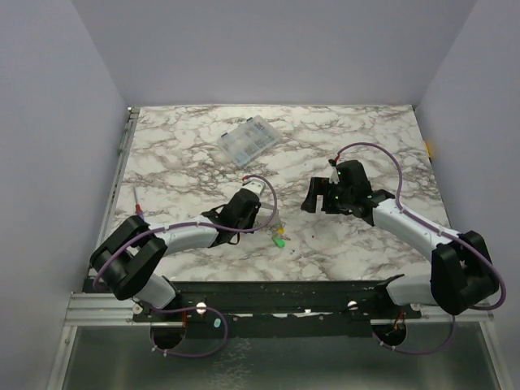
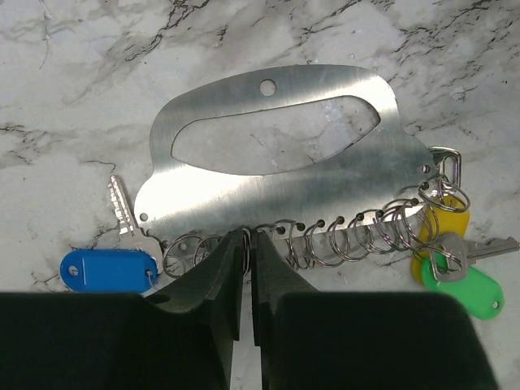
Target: Put the keys on the keyring
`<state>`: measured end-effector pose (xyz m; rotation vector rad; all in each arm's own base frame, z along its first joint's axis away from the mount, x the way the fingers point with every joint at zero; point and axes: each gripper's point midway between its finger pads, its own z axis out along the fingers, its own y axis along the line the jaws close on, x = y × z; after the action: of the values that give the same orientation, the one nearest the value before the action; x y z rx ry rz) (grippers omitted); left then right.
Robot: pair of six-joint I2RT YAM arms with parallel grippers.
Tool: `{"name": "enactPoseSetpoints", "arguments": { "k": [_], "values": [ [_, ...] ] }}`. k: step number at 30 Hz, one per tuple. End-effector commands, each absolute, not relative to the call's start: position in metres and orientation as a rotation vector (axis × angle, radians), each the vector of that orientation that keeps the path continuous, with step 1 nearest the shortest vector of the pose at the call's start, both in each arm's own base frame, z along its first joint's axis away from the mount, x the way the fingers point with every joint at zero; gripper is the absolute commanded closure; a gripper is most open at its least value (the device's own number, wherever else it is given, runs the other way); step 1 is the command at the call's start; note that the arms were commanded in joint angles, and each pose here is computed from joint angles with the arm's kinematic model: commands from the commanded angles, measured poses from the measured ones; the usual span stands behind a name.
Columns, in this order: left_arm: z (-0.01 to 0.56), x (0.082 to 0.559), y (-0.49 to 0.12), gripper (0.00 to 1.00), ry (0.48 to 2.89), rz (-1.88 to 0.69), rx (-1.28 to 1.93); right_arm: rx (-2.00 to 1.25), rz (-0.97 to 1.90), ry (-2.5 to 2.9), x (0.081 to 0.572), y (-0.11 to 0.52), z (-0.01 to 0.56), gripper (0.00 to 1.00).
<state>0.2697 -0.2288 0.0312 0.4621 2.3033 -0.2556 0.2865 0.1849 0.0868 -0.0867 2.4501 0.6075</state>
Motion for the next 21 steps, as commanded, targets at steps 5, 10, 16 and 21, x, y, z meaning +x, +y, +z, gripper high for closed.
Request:
{"name": "enactPoseSetpoints", "arguments": {
  "k": [5,10,16,21],
  "values": [
    [0.056,0.281,-0.238,1.00,2.223,-0.257,0.453,-0.124,0.622,2.473,0.282,0.189,0.080,0.08],
    [0.052,0.280,-0.234,0.90,2.228,-0.241,0.452,-0.124,0.624,2.478,0.282,0.189,0.079,0.08],
    [0.047,0.279,-0.230,0.72,2.241,-0.219,0.445,-0.127,0.628,2.480,0.282,0.190,0.079,0.08],
    [0.043,0.277,-0.230,0.74,2.252,-0.226,0.441,-0.128,0.631,2.480,0.282,0.190,0.079,0.08]
  ]
}}
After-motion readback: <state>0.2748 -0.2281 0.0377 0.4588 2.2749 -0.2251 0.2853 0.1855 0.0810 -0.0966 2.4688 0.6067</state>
